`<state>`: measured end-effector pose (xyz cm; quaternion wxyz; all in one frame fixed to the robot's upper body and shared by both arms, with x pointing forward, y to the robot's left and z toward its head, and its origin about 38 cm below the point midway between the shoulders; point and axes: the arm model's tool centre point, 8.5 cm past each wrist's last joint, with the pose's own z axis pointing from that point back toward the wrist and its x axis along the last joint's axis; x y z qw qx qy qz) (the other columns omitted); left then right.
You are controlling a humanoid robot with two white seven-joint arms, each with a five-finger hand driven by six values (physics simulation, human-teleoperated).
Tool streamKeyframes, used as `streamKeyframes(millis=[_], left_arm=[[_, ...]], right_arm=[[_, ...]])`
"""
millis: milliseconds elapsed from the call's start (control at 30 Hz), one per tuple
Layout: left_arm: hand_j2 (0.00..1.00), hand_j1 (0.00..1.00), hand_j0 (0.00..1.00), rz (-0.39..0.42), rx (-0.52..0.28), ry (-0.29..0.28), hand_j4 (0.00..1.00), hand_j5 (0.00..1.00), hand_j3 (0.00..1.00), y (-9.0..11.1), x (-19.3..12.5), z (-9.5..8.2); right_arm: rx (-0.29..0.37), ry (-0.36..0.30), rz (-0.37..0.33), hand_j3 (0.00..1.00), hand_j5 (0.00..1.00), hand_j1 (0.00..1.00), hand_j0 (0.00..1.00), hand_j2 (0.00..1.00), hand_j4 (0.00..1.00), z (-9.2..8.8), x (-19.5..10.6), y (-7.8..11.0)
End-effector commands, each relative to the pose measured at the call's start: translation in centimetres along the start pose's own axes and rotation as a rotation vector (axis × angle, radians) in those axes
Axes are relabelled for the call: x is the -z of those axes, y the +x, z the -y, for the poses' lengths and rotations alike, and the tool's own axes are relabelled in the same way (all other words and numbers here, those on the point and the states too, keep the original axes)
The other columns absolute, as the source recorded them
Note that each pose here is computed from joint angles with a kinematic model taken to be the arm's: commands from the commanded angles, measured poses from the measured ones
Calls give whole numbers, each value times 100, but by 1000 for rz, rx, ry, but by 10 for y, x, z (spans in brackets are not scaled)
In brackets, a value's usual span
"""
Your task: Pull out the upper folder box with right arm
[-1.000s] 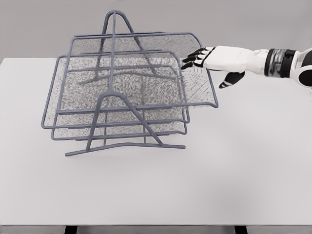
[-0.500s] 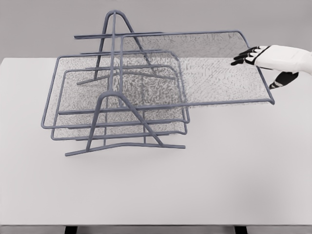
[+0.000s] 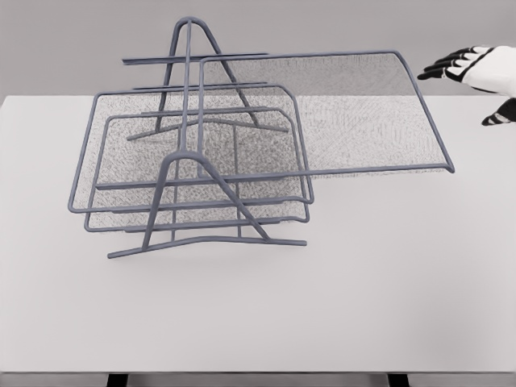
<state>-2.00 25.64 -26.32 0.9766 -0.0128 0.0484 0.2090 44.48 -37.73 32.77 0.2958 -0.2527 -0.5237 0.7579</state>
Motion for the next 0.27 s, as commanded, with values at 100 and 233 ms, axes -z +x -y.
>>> streamKeyframes(millis=[100,233], left_arm=[[100,100,100,0,0,0,100,100,100,0,0,0],[100,100,100,-2,0,-1,100,100,100,-1,0,0]], right_arm=[[-57,-66,225,100,100,100,100,100,100,34,0,67],[-30,-89,310,100,100,100,100,100,100,29,21,88]])
